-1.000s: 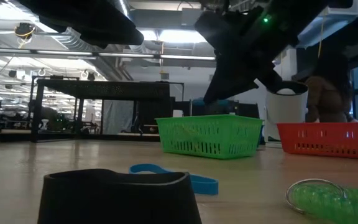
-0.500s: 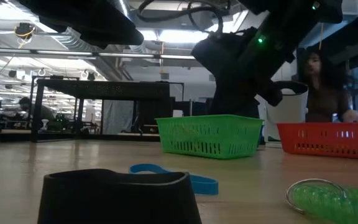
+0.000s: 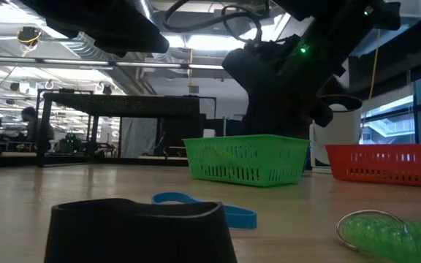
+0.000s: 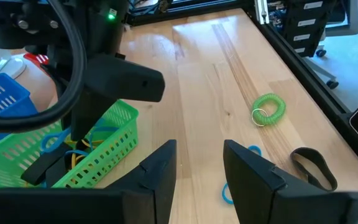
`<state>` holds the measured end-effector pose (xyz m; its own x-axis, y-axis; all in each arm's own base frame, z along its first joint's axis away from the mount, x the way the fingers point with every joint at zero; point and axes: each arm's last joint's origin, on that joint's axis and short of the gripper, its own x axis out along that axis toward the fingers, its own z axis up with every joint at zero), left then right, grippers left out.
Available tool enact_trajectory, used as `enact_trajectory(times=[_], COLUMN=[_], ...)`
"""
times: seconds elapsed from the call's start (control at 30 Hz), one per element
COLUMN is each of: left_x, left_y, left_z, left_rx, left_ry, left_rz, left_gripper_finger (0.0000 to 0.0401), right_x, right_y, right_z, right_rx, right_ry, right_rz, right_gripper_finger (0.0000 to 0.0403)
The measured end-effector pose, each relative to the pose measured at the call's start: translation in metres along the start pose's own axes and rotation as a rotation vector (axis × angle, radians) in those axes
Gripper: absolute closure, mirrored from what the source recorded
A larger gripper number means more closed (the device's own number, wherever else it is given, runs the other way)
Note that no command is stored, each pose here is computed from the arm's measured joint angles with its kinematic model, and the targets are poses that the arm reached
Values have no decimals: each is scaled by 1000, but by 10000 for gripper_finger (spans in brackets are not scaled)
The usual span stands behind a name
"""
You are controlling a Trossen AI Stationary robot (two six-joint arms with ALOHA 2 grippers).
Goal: Pick & Place Office Desk Supplies
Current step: Put the blue rubber band into the blue basket, then put the blue rubber band into the green basket
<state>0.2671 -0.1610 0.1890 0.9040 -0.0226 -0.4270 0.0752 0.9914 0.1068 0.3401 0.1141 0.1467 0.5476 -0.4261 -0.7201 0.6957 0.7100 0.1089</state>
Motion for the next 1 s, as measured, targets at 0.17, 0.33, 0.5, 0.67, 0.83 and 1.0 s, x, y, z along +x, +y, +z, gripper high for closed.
enact_trajectory(times=[0.17, 0.33, 0.5, 0.67, 0.83, 1.0], left_x=[0, 0, 0, 0, 0, 0], left_y=[0, 0, 0, 0, 0, 0], left_z=[0, 0, 0, 0, 0, 0], left_rx=[0, 0, 0, 0, 0, 0], left_ry=[0, 0, 0, 0, 0, 0], left_rz=[0, 0, 0, 0, 0, -2], left_gripper_finger=[274, 274, 274, 274, 274, 274], right_x=[-1, -11, -31, -52, -73, -90], right_y=[0, 0, 4, 29, 56, 63], right_z=[1, 8, 17, 9, -13, -30], right_rx=[-24, -35, -46, -120, -225, -259], right_ry=[1, -2, 49, 68, -21, -86], right_rz=[6, 35, 169, 442, 632, 633], right_gripper_finger=[242, 219, 220, 232, 244, 249])
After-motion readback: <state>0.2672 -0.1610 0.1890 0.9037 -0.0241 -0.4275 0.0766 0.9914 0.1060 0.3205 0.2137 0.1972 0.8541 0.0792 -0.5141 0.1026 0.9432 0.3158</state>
